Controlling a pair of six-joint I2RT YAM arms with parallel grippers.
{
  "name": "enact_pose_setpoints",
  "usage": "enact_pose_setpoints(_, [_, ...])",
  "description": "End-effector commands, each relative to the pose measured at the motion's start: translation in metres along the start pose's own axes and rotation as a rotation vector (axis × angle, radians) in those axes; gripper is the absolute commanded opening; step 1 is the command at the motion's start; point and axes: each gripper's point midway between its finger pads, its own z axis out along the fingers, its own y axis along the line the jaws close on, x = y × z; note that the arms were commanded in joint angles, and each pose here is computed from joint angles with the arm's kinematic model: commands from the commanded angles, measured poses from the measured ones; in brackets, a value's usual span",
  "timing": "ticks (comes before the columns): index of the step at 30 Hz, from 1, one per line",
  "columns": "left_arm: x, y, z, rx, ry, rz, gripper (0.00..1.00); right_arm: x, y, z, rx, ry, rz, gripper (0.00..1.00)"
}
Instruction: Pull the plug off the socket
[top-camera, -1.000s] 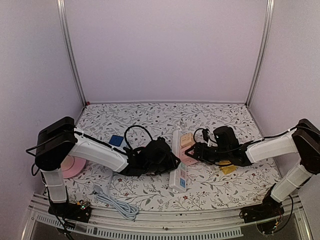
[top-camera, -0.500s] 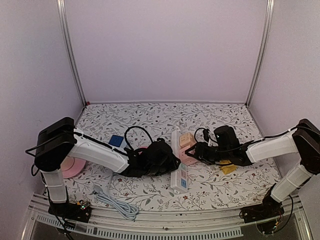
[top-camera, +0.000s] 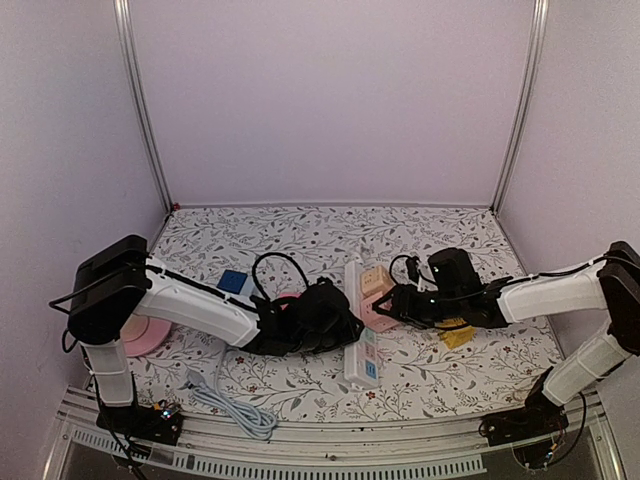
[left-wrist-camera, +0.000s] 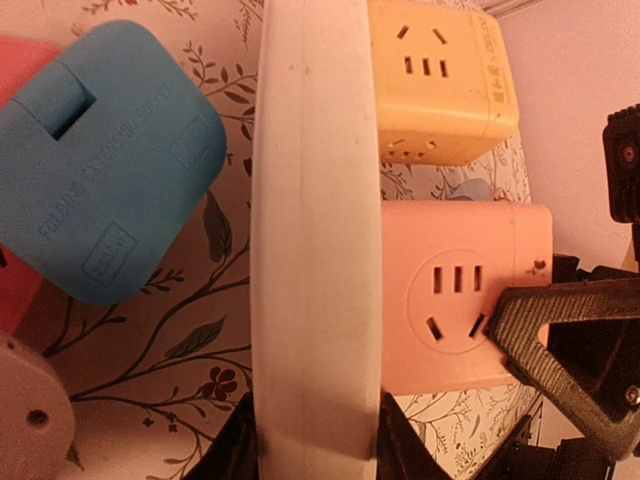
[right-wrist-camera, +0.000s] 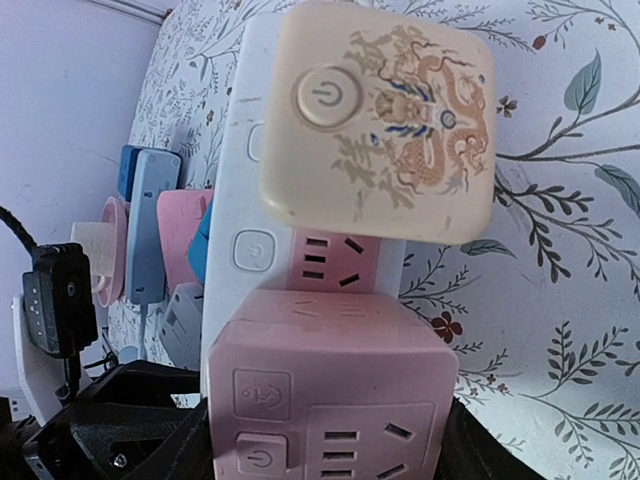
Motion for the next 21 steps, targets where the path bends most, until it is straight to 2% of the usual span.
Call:
enact_pose_setpoints(1, [-0.009,0.053,0.002,-0.203,-0.052,0.044,0.00,-0.024,0.052,-0.014,-0.053,-0.089,-0.163,0.15])
enact_pose_setpoints(15, [-0.011,0.060,-0.004,-0.217,-0.068,0.033,0.00,-0.027,0.016,-0.034,-0.066,-0.088,-0.116,0.15])
enact_pose_setpoints(21, [-0.010,0.058,-0.001,-0.209,-0.064,0.033,0.00,-0.023,0.020,-0.034,-0.074,-0.082,-0.117,0.14])
